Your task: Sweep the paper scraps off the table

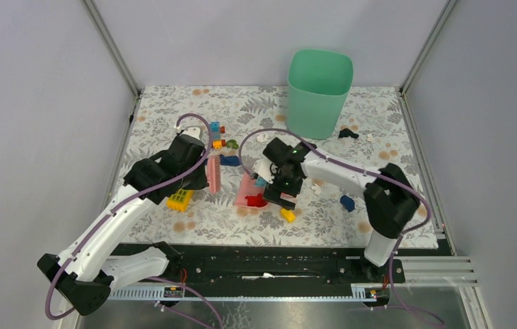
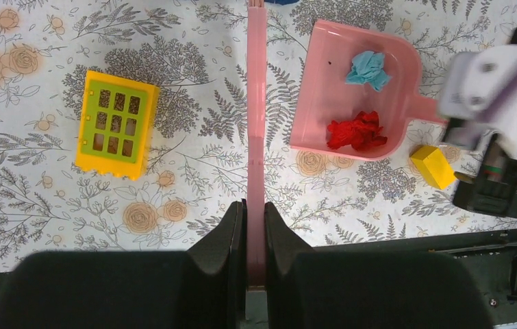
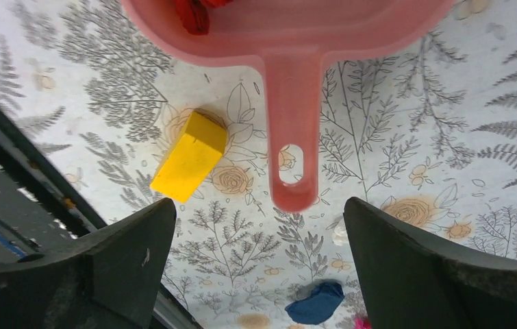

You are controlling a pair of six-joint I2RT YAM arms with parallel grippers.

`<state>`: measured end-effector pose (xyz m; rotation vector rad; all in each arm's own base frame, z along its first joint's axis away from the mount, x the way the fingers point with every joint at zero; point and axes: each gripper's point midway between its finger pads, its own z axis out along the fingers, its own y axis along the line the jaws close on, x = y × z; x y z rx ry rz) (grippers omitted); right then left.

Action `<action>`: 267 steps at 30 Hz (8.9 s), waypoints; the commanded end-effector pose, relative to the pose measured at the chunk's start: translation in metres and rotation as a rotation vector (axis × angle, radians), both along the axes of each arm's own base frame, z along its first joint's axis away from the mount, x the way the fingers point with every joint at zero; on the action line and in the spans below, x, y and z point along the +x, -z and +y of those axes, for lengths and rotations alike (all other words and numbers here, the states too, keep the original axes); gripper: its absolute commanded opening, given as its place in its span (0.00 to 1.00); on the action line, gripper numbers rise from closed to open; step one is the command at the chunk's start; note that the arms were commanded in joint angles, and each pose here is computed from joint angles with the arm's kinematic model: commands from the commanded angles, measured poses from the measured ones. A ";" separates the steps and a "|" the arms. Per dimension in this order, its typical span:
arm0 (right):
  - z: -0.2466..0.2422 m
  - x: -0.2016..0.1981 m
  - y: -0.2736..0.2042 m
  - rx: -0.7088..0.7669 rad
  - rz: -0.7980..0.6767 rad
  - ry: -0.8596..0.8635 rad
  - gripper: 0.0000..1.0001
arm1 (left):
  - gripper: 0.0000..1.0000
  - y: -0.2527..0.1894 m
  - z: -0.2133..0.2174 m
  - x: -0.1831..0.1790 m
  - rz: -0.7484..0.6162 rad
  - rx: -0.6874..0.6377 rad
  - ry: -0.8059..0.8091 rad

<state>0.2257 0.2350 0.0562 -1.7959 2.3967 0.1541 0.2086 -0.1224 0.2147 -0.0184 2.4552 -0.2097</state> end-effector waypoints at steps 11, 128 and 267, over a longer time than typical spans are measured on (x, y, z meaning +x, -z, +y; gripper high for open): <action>-0.001 0.027 -0.076 0.668 -0.074 0.103 0.88 | 0.10 -0.003 -0.007 0.007 -0.042 -0.029 0.021; -0.036 0.036 -0.002 0.181 0.040 0.180 0.00 | 0.04 -0.039 -0.060 0.056 0.009 0.185 0.275; -0.038 0.069 -0.137 0.339 -0.189 0.230 0.00 | 0.00 -0.040 -0.024 0.013 -0.098 -0.022 0.147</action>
